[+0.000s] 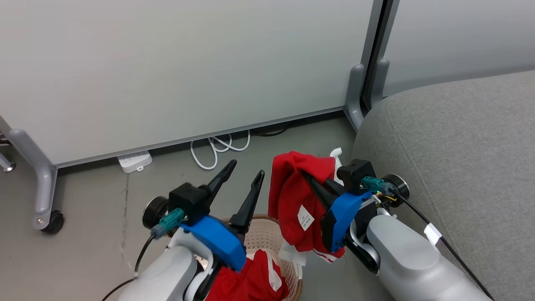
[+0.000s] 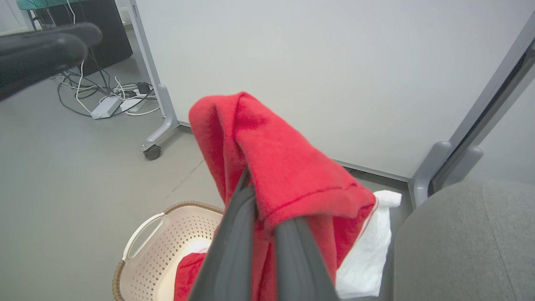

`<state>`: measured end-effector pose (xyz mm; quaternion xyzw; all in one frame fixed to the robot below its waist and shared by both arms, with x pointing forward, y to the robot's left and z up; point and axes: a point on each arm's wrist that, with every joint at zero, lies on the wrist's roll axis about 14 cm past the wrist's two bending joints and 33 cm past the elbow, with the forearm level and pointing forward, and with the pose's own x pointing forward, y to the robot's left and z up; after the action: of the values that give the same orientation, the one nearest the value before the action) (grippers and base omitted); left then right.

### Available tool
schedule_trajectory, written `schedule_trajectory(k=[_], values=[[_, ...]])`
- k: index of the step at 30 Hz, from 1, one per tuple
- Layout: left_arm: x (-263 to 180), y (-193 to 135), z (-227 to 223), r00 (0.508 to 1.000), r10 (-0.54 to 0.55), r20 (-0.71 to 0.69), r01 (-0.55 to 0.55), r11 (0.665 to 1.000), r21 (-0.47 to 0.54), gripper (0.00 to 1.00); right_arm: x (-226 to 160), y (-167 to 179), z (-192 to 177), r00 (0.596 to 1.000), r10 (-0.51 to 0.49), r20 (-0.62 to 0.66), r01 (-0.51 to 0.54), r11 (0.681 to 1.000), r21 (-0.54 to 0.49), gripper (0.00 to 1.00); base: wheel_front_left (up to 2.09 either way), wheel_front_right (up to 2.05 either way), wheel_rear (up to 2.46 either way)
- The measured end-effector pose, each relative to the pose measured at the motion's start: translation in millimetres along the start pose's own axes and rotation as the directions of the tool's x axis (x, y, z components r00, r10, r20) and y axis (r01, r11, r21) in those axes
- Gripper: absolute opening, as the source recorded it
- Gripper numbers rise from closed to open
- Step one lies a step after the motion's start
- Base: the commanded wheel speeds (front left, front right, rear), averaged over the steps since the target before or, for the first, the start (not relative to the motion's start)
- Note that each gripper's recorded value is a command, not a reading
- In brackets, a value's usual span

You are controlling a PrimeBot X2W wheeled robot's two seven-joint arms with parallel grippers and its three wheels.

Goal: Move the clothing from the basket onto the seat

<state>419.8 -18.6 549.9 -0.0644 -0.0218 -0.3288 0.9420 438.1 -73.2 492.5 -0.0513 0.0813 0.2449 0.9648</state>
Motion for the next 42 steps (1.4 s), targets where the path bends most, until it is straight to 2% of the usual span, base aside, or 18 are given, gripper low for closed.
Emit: schedule_trajectory(k=[4,12,19,32,42], values=[[-20.1,7.9,-7.1,1.0,0.027,0.015,-0.027,1.0,-0.009,1.0,1.9,-3.0,0.3,1.0,-0.005,0.003,0.005,1.0,0.003,0.0,0.0,0.0,0.0],[-57.3,31.5,-29.3,0.989,0.148,-0.01,-0.148,0.988,-0.035,1.0,3.0,-4.3,2.0,1.0,-0.009,0.011,0.009,1.0,0.005,0.0,0.0,0.0,0.0],[-69.6,37.9,-36.2,0.983,0.184,-0.017,-0.185,0.982,-0.039,1.0,2.5,-1.5,0.6,1.0,-0.005,0.006,0.005,1.0,0.008,0.0,0.0,0.0,0.0],[-67.9,37.1,-45.6,0.983,0.179,-0.033,-0.181,0.982,-0.049,1.0,-1.4,-3.7,-2.3,1.0,-0.016,-0.002,0.017,1.0,0.019,0.0,0.0,0.0,0.0],[-42.0,14.7,-56.7,0.995,0.085,-0.052,-0.089,0.994,-0.064,1.0,-25.7,-39.8,-10.0,0.992,-0.127,-0.011,0.127,0.991,0.04,0.0,0.0,0.0,0.0]])
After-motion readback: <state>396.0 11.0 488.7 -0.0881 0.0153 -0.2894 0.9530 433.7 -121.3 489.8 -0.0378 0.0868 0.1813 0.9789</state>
